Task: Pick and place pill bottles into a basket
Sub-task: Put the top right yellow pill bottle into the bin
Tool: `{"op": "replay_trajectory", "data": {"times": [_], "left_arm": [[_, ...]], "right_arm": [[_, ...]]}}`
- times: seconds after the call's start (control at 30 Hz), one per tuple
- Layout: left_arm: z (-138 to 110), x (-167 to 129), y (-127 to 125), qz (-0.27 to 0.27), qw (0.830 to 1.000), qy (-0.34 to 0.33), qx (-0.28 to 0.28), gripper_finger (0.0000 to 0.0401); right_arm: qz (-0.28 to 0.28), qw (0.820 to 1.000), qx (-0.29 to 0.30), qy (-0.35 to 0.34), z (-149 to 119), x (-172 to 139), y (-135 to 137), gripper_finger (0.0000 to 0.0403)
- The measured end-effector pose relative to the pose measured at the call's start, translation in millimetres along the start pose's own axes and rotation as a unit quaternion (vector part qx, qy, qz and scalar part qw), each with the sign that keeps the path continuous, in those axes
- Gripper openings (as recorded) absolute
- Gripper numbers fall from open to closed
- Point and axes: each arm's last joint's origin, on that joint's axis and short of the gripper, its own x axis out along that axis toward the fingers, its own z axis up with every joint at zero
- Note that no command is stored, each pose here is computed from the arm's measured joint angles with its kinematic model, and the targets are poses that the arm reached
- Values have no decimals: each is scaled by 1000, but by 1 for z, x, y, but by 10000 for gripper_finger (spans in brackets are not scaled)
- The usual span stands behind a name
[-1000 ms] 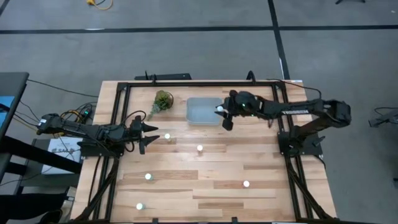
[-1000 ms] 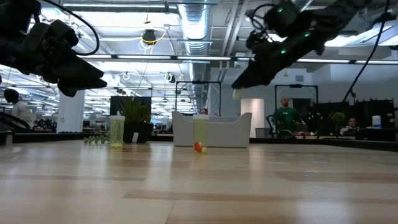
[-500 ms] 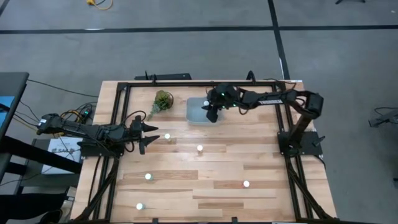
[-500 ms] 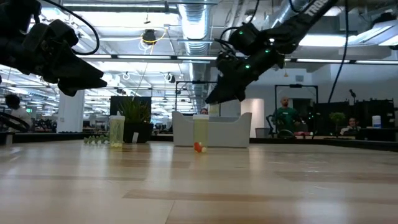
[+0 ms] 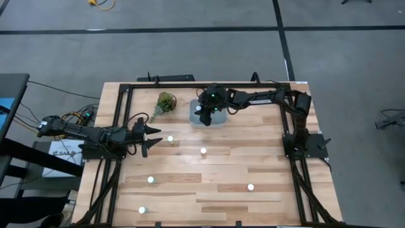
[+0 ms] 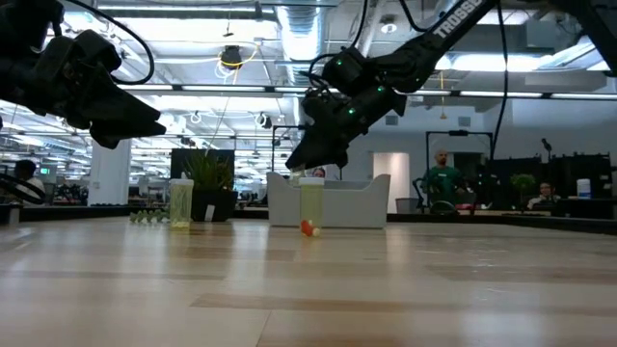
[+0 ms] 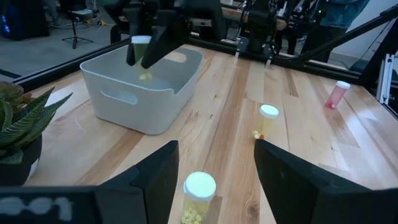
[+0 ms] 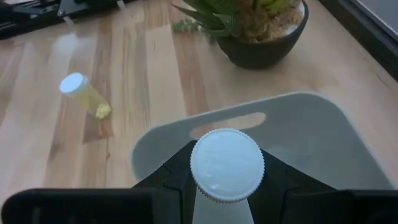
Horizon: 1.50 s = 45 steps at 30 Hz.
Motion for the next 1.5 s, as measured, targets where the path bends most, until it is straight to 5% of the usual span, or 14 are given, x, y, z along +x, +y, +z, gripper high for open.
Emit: {"op": "replay_trajectory", "data": {"times": [1.5], "left_arm": [[0,0,0,0,1000,-1,11,199]], "right_arm": [[-19,999,-35,-22,5,-3,-13,103]]}}
